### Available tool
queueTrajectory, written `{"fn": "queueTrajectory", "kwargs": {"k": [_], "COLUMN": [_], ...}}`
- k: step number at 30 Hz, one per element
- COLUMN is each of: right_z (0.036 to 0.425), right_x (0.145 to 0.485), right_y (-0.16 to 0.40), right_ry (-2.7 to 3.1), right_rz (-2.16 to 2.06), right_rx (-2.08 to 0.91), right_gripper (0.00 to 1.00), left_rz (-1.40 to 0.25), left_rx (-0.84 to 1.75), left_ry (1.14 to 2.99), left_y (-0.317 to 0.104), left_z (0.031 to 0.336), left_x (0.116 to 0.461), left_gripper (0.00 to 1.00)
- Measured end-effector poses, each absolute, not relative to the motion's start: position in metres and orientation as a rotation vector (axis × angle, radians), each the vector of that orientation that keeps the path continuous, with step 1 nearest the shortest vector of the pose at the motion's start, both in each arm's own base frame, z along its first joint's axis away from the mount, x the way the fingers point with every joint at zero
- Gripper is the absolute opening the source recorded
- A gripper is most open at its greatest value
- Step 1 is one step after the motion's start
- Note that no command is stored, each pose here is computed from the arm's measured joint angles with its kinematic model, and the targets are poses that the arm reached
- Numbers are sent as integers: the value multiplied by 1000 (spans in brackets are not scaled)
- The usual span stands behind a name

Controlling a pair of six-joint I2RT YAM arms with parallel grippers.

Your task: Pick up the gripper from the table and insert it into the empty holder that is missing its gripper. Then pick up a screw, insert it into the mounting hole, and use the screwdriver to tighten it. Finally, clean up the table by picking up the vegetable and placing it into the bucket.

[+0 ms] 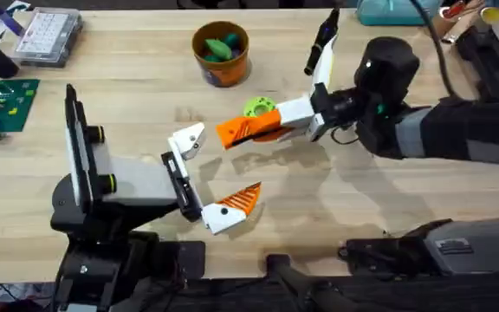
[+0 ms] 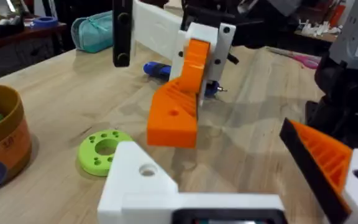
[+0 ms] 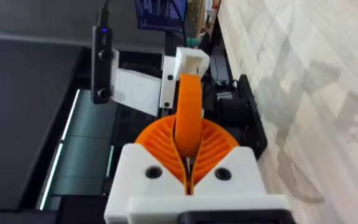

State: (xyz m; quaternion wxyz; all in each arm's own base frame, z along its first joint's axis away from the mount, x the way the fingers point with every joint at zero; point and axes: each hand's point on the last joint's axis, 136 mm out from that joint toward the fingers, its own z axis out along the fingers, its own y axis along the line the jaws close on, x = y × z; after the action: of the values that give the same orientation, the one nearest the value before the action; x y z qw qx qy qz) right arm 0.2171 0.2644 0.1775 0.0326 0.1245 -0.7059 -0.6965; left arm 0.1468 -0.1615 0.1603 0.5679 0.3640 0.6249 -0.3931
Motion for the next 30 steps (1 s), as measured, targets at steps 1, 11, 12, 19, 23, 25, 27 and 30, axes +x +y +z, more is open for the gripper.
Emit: {"fn": "queueTrajectory", "kwargs": {"k": [1,11,12,19,23,25,27,30], "right_z": [177,177,176,179,180,181,180,174], "right_x": [215,206,205,197,199,198,196,194], "right_y": [266,280,281,279,283,285,289,293], "right_ry": [-2170,-2161,-2161,-2172,-2178,-2175,-2170,-2163], "right_rz": [-2143,-2131,-2131,-2204,-2215,-2210,-2204,-2179], "right_rx": [385,367,368,399,361,346,341,316], "right_gripper": [23,23,23,23,23,23,23,23], "left_rz": [-924,-924,-924,-924,-924,-924,-924,-923], "left_rx": [855,855,855,855,855,855,855,855], "left_ry": [1468,1468,1468,1468,1468,1468,1468,1468], "left_y": [-161,-161,-161,-161,-161,-161,-161,-161], "left_z": [160,160,160,160,160,160,160,160], "left_x": [147,147,147,147,147,147,147,147], "left_gripper": [986,987,987,987,987,987,987,987]}}
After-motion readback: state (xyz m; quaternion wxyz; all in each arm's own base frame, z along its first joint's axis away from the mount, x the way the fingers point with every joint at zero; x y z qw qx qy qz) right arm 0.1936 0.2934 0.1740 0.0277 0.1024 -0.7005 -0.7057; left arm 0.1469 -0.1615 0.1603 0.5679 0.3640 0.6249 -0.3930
